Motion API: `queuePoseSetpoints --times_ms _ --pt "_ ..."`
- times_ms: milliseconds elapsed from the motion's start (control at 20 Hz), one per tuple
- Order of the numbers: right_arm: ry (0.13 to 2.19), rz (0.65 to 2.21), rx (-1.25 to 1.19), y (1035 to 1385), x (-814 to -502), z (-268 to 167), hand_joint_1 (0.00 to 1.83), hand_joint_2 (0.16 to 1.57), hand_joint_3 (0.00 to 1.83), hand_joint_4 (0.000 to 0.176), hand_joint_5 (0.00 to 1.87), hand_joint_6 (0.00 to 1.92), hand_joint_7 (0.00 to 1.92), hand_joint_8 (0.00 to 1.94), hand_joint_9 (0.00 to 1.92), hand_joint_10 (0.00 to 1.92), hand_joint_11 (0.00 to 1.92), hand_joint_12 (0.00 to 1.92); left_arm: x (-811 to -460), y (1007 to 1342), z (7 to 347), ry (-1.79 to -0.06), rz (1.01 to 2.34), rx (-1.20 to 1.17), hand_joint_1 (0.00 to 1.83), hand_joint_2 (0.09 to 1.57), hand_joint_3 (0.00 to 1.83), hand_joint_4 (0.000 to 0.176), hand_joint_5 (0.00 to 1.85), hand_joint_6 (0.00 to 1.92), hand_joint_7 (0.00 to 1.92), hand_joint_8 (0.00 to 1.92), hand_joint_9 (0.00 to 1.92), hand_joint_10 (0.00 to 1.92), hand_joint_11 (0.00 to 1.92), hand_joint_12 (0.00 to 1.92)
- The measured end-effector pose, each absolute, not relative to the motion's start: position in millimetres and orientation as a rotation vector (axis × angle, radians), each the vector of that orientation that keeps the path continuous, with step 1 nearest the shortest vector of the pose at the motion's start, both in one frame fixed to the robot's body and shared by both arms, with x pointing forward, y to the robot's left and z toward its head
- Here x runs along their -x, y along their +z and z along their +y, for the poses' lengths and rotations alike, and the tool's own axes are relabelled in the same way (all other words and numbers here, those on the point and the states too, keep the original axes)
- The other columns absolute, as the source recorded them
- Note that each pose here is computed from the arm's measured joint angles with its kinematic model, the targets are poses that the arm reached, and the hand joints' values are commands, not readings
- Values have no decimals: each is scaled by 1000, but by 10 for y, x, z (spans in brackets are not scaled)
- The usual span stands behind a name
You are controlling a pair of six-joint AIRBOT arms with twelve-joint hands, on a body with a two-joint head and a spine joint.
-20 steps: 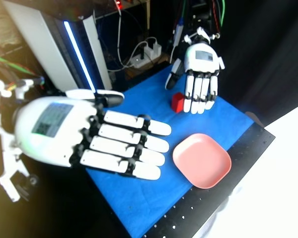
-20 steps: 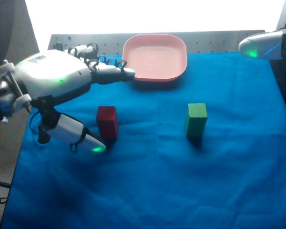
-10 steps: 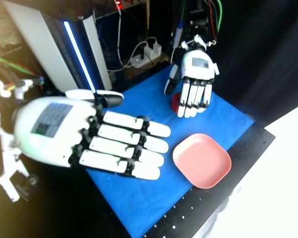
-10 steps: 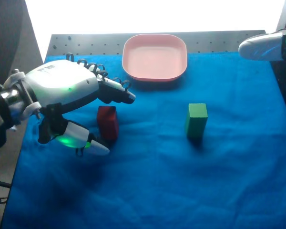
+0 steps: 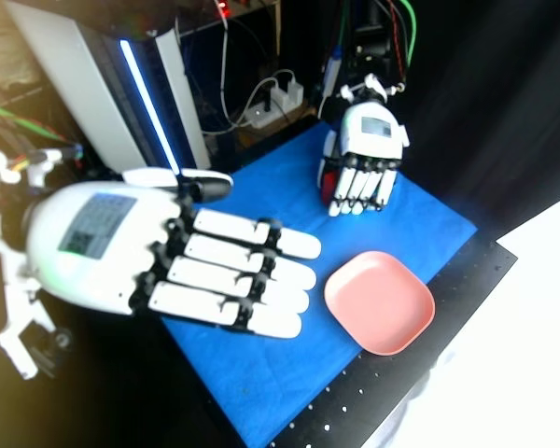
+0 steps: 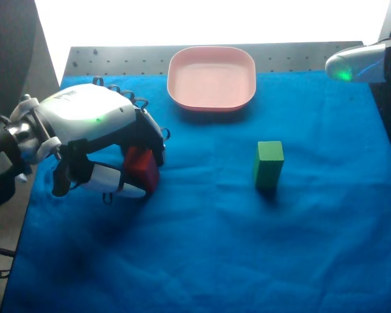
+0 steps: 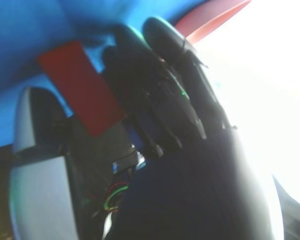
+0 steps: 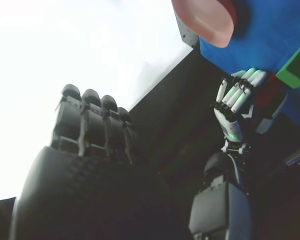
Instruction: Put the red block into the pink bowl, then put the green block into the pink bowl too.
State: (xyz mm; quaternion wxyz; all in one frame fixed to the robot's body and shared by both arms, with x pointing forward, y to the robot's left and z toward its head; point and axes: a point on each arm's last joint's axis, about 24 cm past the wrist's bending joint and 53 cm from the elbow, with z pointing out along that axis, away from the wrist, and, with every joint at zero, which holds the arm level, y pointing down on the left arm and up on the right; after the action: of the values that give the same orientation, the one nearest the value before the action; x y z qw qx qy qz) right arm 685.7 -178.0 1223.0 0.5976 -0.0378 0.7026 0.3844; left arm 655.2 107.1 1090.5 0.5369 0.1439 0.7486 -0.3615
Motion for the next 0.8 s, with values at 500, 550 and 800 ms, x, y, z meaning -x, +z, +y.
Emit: queuePoseSetpoints --times_ms 500,550,800 --pt "892 1630 87 12230 -6858 -1781 104 916 0 40 0 0 118 6 63 4 0 61 -6636 10933 1126 -840 1778 -331 1261 1079 0 0 1033 741 1093 992 1060 957 845 1489" --pt "892 1630 87 12230 -6858 -1781 106 911 0 43 0 0 108 1 65 4 0 63 -6662 10961 1129 -838 1772 -329 1259 1078 0 0 1039 733 1092 992 1061 966 862 1494" --pt "893 1631 87 12229 -6858 -1778 114 903 0 26 0 0 114 1 75 3 0 165 -6795 11128 1161 -826 1734 -315 1277 1082 1 0 1052 658 1068 1091 988 1237 808 1684"
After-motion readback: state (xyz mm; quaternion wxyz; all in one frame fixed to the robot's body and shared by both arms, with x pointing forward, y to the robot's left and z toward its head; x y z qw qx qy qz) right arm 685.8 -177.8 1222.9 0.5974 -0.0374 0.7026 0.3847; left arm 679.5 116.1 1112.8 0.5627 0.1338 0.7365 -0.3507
